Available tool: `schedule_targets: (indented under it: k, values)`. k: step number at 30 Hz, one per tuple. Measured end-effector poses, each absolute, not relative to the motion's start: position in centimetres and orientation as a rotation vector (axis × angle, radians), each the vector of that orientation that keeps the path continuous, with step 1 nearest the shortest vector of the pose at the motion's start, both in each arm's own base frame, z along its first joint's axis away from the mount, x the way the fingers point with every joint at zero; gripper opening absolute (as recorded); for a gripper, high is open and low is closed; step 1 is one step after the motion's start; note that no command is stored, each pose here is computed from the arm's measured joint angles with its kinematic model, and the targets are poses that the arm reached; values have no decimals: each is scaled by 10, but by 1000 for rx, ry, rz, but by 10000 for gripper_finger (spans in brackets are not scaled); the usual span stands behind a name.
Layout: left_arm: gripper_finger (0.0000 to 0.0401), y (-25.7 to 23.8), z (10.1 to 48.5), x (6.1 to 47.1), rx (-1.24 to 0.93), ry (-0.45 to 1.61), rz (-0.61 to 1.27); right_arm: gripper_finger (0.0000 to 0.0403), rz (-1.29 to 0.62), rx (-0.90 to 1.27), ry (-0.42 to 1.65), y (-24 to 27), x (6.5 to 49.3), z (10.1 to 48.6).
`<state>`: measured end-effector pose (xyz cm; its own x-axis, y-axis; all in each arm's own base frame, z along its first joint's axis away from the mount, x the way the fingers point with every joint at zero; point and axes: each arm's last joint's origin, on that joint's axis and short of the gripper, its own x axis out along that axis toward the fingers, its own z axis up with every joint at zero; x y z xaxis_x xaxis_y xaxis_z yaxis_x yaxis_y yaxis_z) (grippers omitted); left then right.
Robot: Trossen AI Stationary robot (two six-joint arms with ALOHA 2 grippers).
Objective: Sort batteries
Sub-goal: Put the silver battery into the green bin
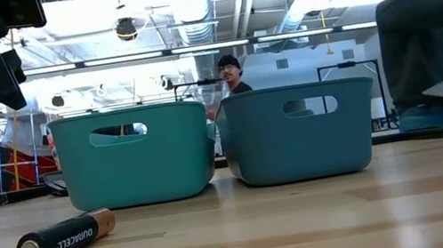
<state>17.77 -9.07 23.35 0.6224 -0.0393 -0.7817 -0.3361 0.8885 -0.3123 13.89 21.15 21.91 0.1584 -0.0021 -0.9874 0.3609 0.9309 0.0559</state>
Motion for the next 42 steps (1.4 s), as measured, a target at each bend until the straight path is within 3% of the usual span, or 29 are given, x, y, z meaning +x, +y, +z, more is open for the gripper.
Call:
schedule_targets:
  k: [28,42]
  values:
    - [118,-91,233,178,-459,890,178,22,-437,468,1357,178,181,220]
    - [118,-91,233,178,-393,892,149,20,-389,442,1098,121,254,287]
